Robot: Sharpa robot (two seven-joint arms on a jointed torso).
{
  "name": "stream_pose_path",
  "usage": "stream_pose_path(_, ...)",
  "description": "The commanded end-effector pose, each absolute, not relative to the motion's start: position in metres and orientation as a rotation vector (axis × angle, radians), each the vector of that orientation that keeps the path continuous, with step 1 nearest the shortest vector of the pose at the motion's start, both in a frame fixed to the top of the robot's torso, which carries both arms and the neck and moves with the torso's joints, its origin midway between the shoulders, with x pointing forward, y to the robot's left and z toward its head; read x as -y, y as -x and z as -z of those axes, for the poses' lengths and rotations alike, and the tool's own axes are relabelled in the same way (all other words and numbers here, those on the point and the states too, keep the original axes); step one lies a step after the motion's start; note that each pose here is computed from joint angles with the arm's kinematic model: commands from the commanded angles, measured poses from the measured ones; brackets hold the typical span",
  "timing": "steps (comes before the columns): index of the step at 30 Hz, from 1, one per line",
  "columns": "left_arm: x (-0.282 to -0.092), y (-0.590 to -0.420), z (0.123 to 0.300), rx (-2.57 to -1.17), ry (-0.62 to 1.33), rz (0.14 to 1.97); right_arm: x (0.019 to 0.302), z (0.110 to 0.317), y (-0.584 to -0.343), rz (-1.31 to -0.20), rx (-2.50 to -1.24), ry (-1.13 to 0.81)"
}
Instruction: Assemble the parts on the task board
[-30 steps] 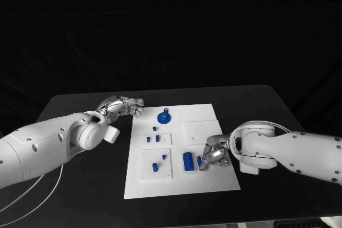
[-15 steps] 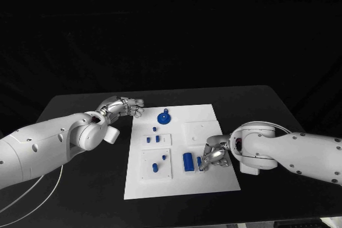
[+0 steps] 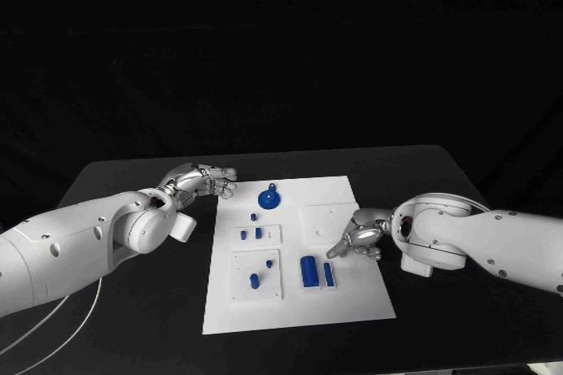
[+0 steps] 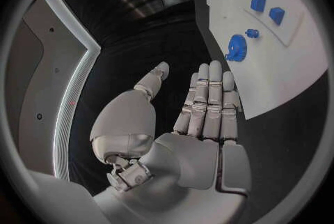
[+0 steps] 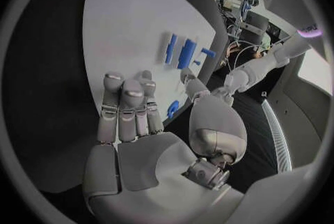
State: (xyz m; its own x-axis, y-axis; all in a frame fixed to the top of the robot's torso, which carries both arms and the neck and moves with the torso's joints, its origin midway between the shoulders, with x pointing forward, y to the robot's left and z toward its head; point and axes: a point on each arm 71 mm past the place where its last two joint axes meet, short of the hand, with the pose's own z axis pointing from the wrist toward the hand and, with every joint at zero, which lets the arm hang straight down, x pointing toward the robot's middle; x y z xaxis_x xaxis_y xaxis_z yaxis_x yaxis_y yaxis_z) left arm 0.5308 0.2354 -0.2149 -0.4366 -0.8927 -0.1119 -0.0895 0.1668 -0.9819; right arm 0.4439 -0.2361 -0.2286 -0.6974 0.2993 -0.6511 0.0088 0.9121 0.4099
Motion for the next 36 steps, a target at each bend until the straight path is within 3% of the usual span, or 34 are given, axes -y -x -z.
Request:
stream_pose_path(1,-0.237,-0.531,0.211,-1.667,0.937,1.351,0.243,0.21,-0.463,-0.604,-2.119,-0.338)
stream_pose_path(9,-0.243,-0.536,0.195,-1.612,0.943,1.339,0.254,0.186,-0.515,-0.952,-1.838,-0.618)
stream_pose_path(14,-0.249,-0.541,0.183,-1.567,0.944,1.325,0.257,0.177,-0.547,-1.034,-1.659,-0.707)
stream_pose_path(19,-0.259,-0.551,0.177,-1.453,1.065,1.354,0.253,0.172,-0.572,-1.133,-1.606,-0.723)
stream_pose_path(24,-0.26,-0.558,0.174,-1.353,1.1,1.381,0.249,0.171,-0.582,-1.258,-1.541,-0.796)
stream_pose_path(33,-0.252,-0.562,0.174,-1.342,1.077,1.388,0.241,0.188,-0.586,-1.283,-1.514,-0.851)
stream_pose_path(34,-0.251,-0.562,0.177,-1.396,1.076,1.367,0.245,0.186,-0.586,-1.205,-1.548,-0.83)
stream_pose_path(36,-0.25,-0.561,0.178,-1.394,1.077,1.366,0.244,0.187,-0.585,-1.207,-1.544,-0.833)
